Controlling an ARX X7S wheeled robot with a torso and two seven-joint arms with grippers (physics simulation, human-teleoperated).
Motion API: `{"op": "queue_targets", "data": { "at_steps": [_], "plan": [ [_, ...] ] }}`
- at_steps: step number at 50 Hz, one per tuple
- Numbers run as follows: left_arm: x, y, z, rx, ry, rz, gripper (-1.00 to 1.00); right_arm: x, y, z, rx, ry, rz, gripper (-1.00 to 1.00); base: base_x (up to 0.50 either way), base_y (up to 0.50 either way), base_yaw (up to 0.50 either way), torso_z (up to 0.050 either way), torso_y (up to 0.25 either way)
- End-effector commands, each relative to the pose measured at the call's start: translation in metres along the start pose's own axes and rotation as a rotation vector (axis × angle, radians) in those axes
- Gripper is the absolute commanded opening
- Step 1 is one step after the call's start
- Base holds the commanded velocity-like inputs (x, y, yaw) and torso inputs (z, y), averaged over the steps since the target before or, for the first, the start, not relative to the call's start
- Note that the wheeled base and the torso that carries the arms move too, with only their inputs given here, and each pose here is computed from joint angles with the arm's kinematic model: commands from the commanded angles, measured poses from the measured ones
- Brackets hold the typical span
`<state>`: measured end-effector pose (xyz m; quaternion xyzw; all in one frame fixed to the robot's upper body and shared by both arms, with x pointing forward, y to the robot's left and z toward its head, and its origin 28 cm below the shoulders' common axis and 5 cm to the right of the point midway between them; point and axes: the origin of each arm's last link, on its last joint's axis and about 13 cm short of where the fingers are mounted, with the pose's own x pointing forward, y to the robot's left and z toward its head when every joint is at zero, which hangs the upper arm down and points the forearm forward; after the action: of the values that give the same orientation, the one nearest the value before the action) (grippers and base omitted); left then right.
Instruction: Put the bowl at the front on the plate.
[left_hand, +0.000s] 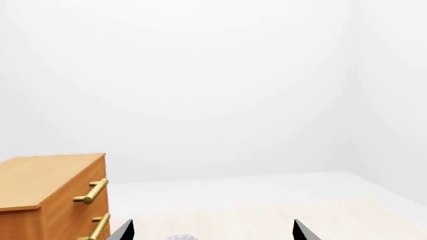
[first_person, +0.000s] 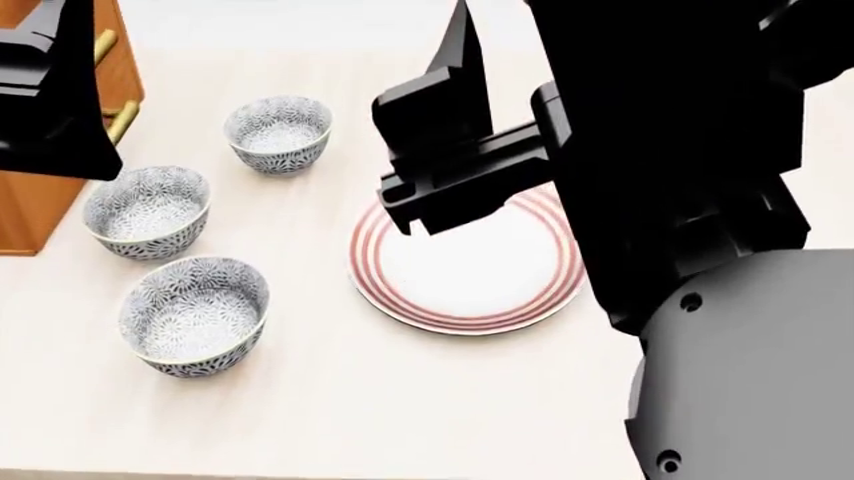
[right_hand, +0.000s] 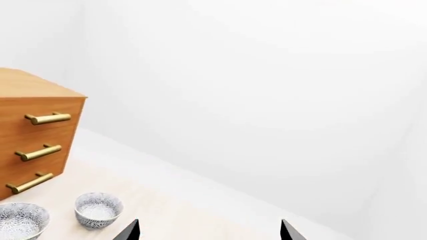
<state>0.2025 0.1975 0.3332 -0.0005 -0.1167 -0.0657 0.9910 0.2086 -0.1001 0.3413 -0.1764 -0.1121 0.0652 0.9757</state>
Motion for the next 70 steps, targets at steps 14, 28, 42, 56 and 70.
{"op": "queue_targets", "data": {
  "at_steps": [14,28,42,56,70],
  "plan": [
    [-0.0004,0.0038,-0.0053,-0.007,0.008,0.004,1.0,0.0006,0.0014,-0.0013,-0.005,0.008,0.006,1.0,0.18,0.0,0.0,0.0,0.0],
    [-0.0014,0.0037,-0.0044,0.001,-0.007,0.01,1.0,-0.0003,0.0012,0.0002,-0.003,0.002,0.005,1.0,0.18,0.0,0.0,0.0,0.0],
    [-0.0013,0.0045,-0.0036,0.006,-0.013,0.011,1.0,-0.0011,0.0006,0.0008,-0.002,0.0,0.001,1.0,0.18,0.0,0.0,0.0,0.0],
    [-0.0014,0.004,-0.0034,0.008,-0.017,0.011,1.0,-0.0023,-0.0005,0.0008,-0.002,0.002,0.003,1.0,0.18,0.0,0.0,0.0,0.0],
    [-0.0008,0.0047,-0.005,0.004,-0.013,0.013,1.0,-0.0012,0.001,-0.0009,0.0,0.006,0.009,1.0,0.18,0.0,0.0,0.0,0.0]
  ]
}}
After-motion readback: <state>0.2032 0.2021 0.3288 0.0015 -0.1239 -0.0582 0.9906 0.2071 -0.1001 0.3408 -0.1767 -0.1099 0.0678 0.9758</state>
